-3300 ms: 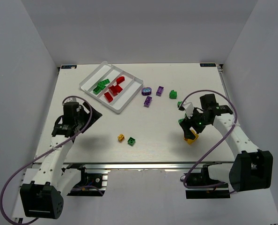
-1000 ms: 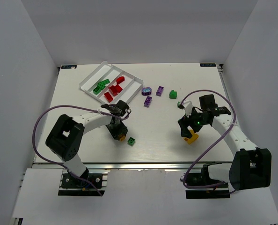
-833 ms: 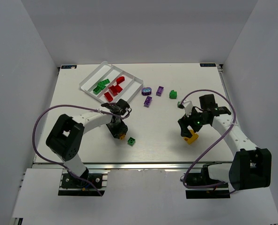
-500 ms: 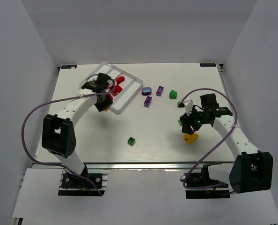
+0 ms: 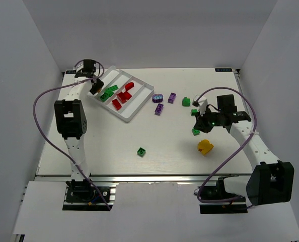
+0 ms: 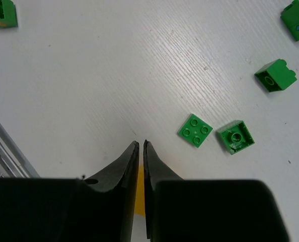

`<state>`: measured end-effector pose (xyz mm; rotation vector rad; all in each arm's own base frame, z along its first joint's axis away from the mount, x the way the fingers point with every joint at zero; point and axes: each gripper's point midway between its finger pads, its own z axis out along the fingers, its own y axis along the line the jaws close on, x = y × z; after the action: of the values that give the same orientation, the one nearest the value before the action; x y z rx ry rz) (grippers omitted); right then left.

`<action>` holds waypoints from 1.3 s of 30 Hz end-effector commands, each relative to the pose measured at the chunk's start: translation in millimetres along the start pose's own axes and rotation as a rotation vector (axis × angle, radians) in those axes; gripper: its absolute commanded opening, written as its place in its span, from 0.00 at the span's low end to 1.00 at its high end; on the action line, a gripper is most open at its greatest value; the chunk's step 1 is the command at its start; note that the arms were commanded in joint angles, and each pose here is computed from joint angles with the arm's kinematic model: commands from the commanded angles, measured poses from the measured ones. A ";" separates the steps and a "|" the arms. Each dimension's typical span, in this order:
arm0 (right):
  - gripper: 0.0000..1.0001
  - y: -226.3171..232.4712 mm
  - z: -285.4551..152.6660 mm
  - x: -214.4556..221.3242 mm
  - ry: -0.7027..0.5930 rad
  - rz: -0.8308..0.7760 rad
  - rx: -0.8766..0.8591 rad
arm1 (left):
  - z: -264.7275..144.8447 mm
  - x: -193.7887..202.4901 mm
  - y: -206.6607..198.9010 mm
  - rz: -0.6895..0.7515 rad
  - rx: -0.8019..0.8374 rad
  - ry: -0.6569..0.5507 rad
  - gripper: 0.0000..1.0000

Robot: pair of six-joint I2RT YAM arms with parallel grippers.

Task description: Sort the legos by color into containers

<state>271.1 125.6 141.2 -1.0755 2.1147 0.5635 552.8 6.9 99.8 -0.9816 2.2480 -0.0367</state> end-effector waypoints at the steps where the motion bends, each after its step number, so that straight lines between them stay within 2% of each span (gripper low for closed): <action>1: 0.14 -7.1 0.4 -22.1 -0.059 -0.034 0.000 | 2.0 -32.1 -42.7 -0.098 0.150 -0.084 0.00; 4: 0.16 -10.0 4.8 -22.1 -0.062 -0.027 0.000 | 21.5 -33.6 -53.2 -0.157 0.192 -0.102 0.03; 9: 0.17 -13.3 9.0 -21.4 -0.059 -0.028 -0.002 | 30.7 -47.2 -70.8 -0.221 0.247 -0.145 0.11; 12: 0.18 -14.3 11.5 -19.8 -0.057 -0.028 -0.003 | 35.0 -50.6 -75.8 -0.236 0.269 -0.156 0.11; 15: 0.19 -14.5 15.1 -18.0 -0.055 -0.022 -0.009 | 43.3 -45.5 -78.2 -0.236 0.281 -0.137 0.15; 18: 0.21 -16.1 17.4 -18.0 -0.054 -0.016 -0.015 | 56.2 -29.1 -83.6 -0.241 0.318 -0.077 0.23; 19: 0.24 -17.4 17.4 -20.0 -0.056 -0.018 -0.013 | 58.5 -26.2 -86.8 -0.243 0.335 -0.064 0.26; 21: 0.29 -18.3 19.2 -20.7 -0.054 -0.016 -0.018 | 66.2 -15.5 -90.4 -0.246 0.356 -0.024 0.40; 23: 0.39 -20.2 19.1 -22.2 -0.053 -0.020 -0.017 | 67.5 -15.3 -92.0 -0.249 0.355 -0.016 0.53; 27: 0.58 -19.4 19.0 -23.8 -0.052 -0.032 -0.030 | 64.3 -18.9 -96.5 -0.247 0.366 -0.013 0.64; 28: 0.67 -18.7 18.7 -23.9 -0.053 -0.036 -0.033 | 66.7 -37.4 -83.2 -0.269 0.357 -0.038 0.66; 30: 0.73 -18.9 16.9 -24.2 -0.052 -0.047 -0.028 | 58.0 -46.9 -85.8 -0.268 0.373 -0.057 0.69; 32: 0.87 -19.4 14.6 -23.5 -0.046 -0.052 -0.017 | 38.6 -59.0 -94.0 -0.259 0.426 -0.064 0.72; 34: 0.89 -22.4 12.6 -14.2 -0.002 -0.045 0.008 | 7.0 -77.5 -105.1 -0.232 0.502 -0.097 0.73; 36: 0.89 -30.6 11.1 1.4 0.070 -0.029 0.059 | -8.6 -76.2 -104.0 -0.196 0.534 -0.100 0.73; 37: 0.89 -25.6 8.6 16.0 0.135 -0.003 0.045 | -25.1 -81.1 -110.4 -0.177 0.590 -0.113 0.73; 38: 0.89 -23.9 8.3 26.6 0.182 0.009 0.036 | -58.0 -94.0 -114.8 -0.161 0.638 -0.151 0.73; 39: 0.89 -25.8 4.7 38.4 0.237 0.016 0.057 | -58.4 -80.6 -106.1 -0.133 0.628 -0.133 0.74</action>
<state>289.5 116.0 116.4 -1.1050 2.2032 0.5018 641.1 -17.6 99.4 -0.9768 2.0164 -0.5672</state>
